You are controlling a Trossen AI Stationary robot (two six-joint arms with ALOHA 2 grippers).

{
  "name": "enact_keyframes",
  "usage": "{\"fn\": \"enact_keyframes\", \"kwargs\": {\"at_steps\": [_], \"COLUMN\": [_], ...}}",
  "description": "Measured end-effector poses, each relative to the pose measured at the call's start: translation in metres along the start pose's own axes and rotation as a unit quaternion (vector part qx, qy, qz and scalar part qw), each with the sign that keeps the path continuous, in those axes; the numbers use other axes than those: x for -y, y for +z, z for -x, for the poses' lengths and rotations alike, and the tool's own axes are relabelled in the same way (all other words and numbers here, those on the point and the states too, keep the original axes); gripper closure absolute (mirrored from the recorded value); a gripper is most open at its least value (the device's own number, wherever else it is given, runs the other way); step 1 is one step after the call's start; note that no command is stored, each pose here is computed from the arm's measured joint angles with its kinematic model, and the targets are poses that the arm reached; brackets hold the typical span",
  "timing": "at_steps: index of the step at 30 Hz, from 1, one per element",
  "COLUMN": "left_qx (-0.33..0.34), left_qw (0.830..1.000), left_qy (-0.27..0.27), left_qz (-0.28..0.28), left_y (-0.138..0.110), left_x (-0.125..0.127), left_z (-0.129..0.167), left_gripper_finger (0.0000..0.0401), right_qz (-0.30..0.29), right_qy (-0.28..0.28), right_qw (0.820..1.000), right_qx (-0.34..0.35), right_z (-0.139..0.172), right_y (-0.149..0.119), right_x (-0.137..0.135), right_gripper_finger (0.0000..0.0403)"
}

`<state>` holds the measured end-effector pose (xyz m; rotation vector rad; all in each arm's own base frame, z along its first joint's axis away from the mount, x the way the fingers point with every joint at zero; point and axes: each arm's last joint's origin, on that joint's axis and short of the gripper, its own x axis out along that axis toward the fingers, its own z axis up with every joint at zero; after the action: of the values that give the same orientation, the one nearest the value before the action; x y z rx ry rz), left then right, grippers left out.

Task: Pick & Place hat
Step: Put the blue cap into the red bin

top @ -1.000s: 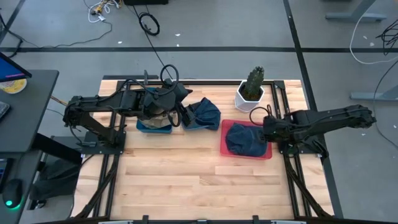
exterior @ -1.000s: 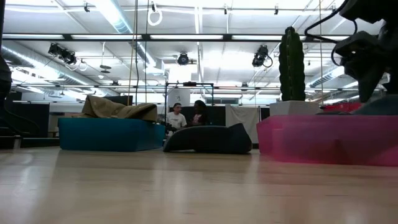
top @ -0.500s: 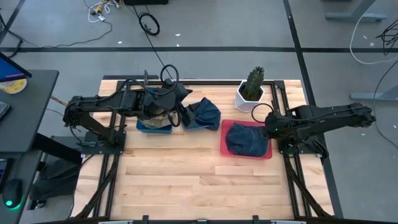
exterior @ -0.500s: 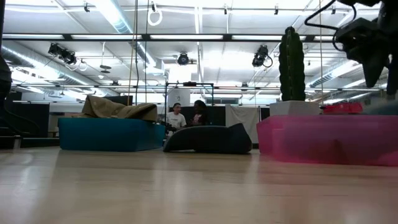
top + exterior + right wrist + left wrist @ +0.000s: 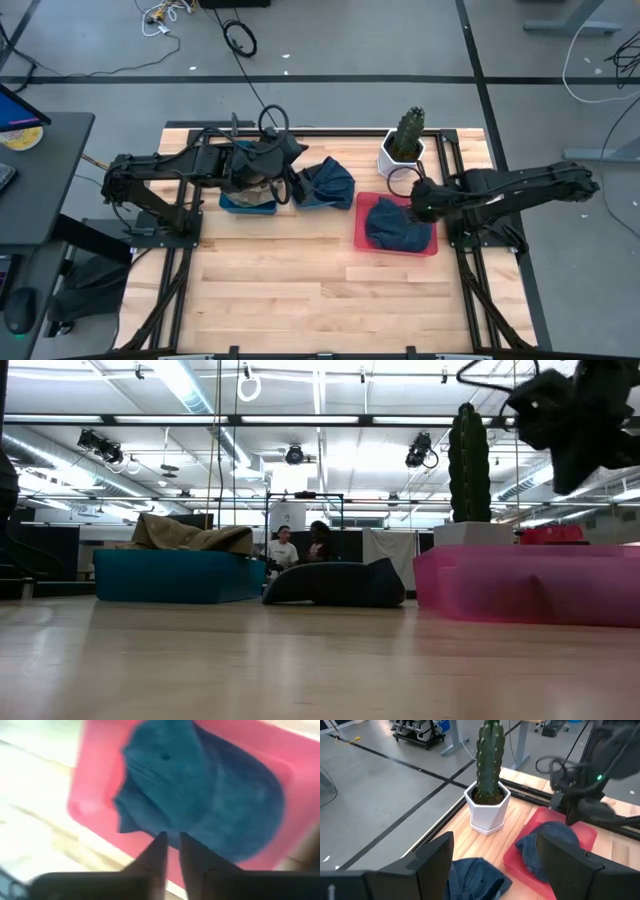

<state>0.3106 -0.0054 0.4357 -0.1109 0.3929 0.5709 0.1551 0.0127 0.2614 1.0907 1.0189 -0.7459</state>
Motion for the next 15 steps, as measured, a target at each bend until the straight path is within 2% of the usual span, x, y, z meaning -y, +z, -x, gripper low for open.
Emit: {"fn": "enact_keyframes", "kwargs": {"at_steps": [3, 9, 11, 15], "left_qx": [-0.017, -0.089, -0.118, -0.149], "left_qw": [1.000, 0.996, 0.992, 0.972], "left_qy": [0.007, 0.015, -0.006, -0.062], "left_qz": [0.003, -0.002, -0.051, -0.173], "left_y": [-0.004, -0.017, -0.021, -0.031], "left_x": [-0.002, -0.010, -0.011, 0.001], "left_z": [0.000, -0.004, -0.007, -0.021], "left_gripper_finger": [0.0114, 0.0114, 0.0114, 0.0114], "right_qz": [0.020, 0.080, 0.107, 0.136], "right_qy": [0.028, 0.084, 0.114, 0.167], "right_qw": [0.999, 0.991, 0.984, 0.970], "right_qx": [0.025, 0.071, 0.086, 0.113], "right_z": [0.009, 0.029, 0.033, 0.038], "right_y": [0.003, 0.009, 0.011, 0.014], "right_x": [-0.008, -0.023, -0.030, -0.041], "right_gripper_finger": [0.0396, 0.0391, 0.0395, 0.0397]}}
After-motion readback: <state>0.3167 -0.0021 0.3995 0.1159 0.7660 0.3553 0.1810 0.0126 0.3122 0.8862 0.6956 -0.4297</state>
